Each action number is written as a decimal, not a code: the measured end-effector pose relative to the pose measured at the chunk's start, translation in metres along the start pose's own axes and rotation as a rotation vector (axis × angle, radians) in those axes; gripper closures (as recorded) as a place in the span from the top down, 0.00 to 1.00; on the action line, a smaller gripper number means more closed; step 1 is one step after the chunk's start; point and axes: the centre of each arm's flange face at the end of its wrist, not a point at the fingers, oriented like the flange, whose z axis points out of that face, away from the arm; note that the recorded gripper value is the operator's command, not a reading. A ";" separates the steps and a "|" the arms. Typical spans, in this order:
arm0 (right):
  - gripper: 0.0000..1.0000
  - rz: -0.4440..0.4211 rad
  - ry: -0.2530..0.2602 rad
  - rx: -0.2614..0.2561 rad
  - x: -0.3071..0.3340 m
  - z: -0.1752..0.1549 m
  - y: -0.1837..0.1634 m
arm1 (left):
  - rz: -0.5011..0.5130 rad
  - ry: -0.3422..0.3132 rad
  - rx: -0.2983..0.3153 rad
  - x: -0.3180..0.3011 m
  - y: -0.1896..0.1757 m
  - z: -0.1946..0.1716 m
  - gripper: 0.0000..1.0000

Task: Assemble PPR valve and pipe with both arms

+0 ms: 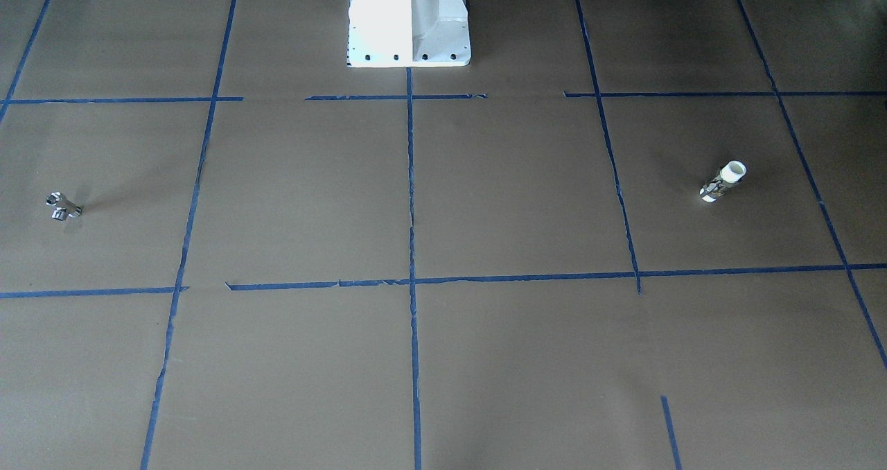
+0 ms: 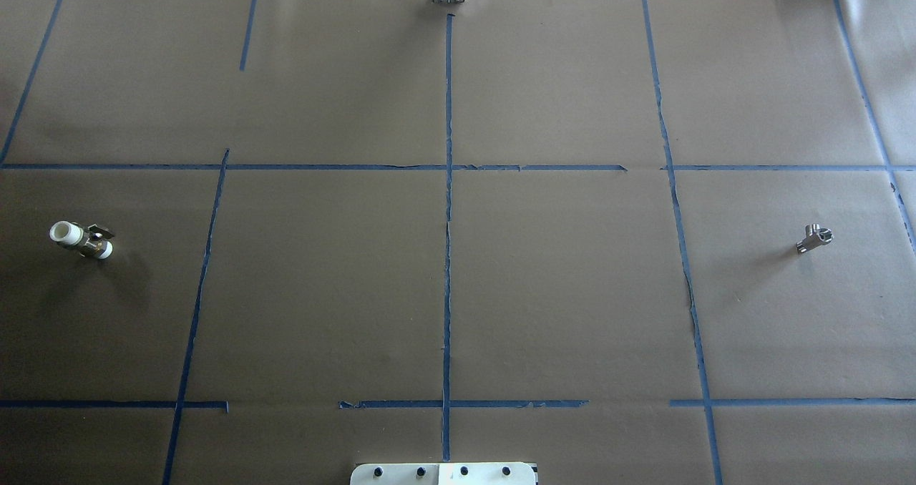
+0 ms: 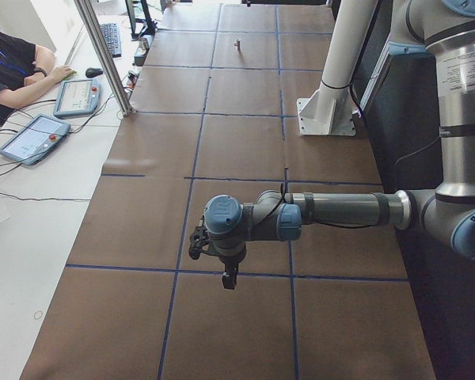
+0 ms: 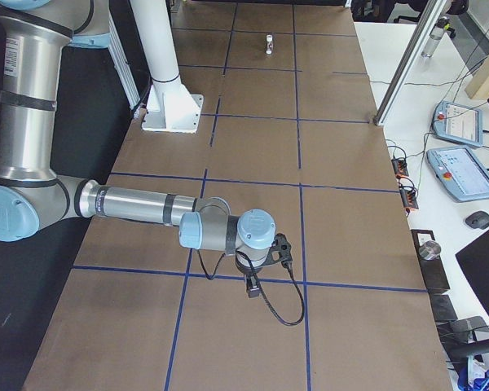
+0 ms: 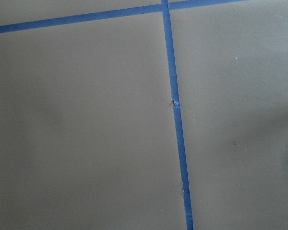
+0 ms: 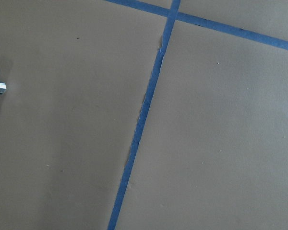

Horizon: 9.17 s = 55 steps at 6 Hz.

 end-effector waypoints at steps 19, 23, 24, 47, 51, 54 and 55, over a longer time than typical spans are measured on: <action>1.00 0.026 -0.001 0.003 -0.001 -0.001 -0.001 | -0.060 -0.021 0.178 0.258 -0.066 0.085 1.00; 1.00 0.026 -0.001 0.002 0.000 0.000 0.000 | -0.054 -0.015 0.162 0.262 -0.064 0.090 1.00; 1.00 0.027 0.000 0.001 0.000 0.000 0.000 | -0.053 -0.013 0.162 0.263 -0.065 0.090 0.66; 1.00 0.031 -0.002 0.000 0.000 0.001 0.000 | -0.502 0.042 0.114 0.836 -0.149 0.069 0.00; 1.00 0.031 -0.002 0.000 0.001 0.001 0.000 | -0.506 0.027 0.113 0.826 -0.149 0.078 1.00; 1.00 0.032 -0.002 -0.001 0.001 0.001 0.000 | -0.471 0.054 0.123 0.824 -0.141 0.060 1.00; 1.00 0.032 -0.002 0.000 0.001 0.001 0.000 | -0.404 0.068 0.125 0.801 -0.129 0.050 1.00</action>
